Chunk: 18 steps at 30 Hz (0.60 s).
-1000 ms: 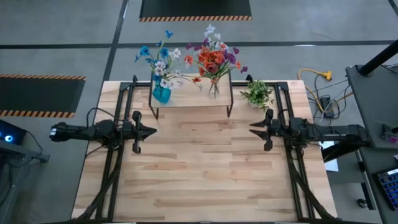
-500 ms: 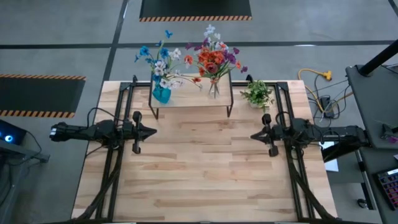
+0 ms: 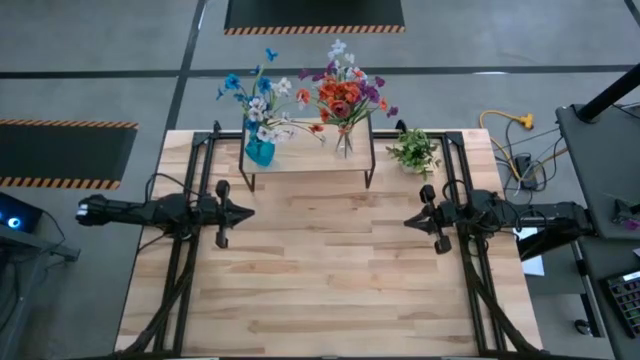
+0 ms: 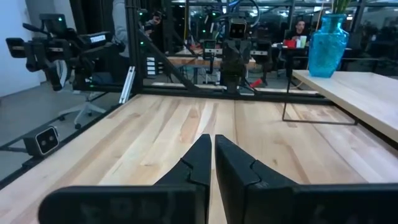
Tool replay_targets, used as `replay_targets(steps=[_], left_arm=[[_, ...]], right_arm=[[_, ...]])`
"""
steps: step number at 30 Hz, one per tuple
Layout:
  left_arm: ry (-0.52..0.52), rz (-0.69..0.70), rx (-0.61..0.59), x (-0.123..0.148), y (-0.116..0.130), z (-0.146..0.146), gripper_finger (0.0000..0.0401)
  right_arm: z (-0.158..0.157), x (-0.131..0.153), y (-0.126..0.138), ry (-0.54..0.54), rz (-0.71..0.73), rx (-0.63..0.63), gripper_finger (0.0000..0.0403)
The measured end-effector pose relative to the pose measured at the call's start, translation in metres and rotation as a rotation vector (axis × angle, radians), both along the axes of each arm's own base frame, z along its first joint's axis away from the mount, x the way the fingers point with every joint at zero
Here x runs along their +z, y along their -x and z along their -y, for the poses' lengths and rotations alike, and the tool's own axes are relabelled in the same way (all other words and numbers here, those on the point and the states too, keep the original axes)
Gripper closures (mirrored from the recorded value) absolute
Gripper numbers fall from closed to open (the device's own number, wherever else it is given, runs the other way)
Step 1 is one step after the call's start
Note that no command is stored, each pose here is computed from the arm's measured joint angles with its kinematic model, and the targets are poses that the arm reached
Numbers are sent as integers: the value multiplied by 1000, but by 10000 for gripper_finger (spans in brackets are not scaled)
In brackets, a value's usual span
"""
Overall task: Pick and place flowers into a vace then onto a shelf
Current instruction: Return to Home Position
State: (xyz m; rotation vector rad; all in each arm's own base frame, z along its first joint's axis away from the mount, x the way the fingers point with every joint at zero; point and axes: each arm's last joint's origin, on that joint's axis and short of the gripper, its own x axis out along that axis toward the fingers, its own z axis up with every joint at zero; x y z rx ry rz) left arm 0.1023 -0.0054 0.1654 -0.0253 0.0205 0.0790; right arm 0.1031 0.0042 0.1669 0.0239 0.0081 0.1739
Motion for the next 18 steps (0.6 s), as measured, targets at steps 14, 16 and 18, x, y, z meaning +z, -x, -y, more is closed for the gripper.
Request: replay_targets(steps=[14, 16, 18], left_arm=[[-7, -63, 0, -5, -4, 0, 401], [-7, -70, 0, -6, -4, 0, 401], [-8, -77, 0, -6, -4, 0, 401]], right_arm=[[0, 0, 0, -1, 0, 0, 390], [0, 0, 0, -2, -1, 0, 390], [0, 0, 0, -1, 0, 0, 390]])
